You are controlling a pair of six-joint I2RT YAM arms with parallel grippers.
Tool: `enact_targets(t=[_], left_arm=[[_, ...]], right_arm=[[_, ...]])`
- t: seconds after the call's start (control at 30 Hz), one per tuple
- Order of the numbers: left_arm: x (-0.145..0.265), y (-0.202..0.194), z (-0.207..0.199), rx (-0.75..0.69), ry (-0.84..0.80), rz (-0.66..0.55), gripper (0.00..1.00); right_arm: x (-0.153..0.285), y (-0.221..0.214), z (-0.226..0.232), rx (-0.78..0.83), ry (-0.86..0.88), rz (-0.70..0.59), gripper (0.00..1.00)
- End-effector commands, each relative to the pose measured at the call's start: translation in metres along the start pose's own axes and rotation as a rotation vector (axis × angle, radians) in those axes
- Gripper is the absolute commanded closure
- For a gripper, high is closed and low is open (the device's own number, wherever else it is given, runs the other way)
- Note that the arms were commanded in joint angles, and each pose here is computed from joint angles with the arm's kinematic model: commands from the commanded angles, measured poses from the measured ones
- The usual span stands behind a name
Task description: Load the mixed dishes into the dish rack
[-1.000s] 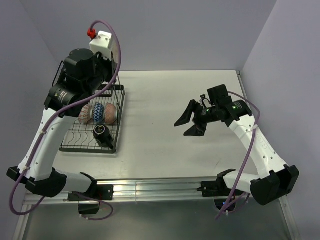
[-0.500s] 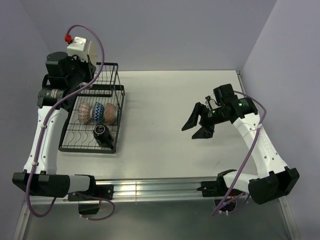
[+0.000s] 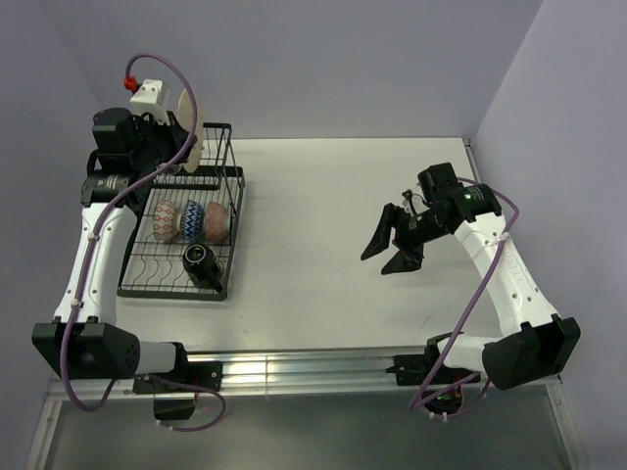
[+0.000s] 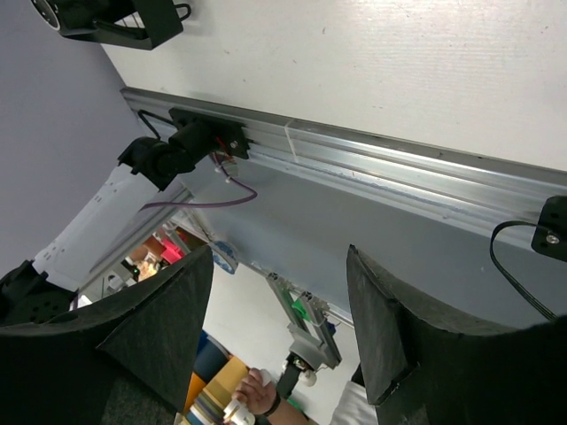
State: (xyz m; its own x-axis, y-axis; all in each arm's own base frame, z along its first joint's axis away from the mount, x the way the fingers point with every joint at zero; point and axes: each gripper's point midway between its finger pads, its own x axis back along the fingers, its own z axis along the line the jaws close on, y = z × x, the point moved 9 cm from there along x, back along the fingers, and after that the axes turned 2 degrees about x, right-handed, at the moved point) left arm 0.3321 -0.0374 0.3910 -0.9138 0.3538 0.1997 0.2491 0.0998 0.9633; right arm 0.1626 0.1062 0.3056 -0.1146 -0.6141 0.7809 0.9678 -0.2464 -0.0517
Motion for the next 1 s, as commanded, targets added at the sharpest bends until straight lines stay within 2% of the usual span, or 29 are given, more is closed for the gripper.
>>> enact_targets(t=[0.0, 0.97], left_arm=[[0.0, 0.018, -0.006, -0.02, -0.052, -0.108, 1.0], [-0.028, -0.035, 0.011, 0.031, -0.021, 0.028, 1.0]], right_arm=[[0.007, 0.001, 0.004, 0.032, 0.015, -0.02, 0.31], [-0.002, 0.005, -0.001, -0.008, 0.036, -0.012, 0.33]])
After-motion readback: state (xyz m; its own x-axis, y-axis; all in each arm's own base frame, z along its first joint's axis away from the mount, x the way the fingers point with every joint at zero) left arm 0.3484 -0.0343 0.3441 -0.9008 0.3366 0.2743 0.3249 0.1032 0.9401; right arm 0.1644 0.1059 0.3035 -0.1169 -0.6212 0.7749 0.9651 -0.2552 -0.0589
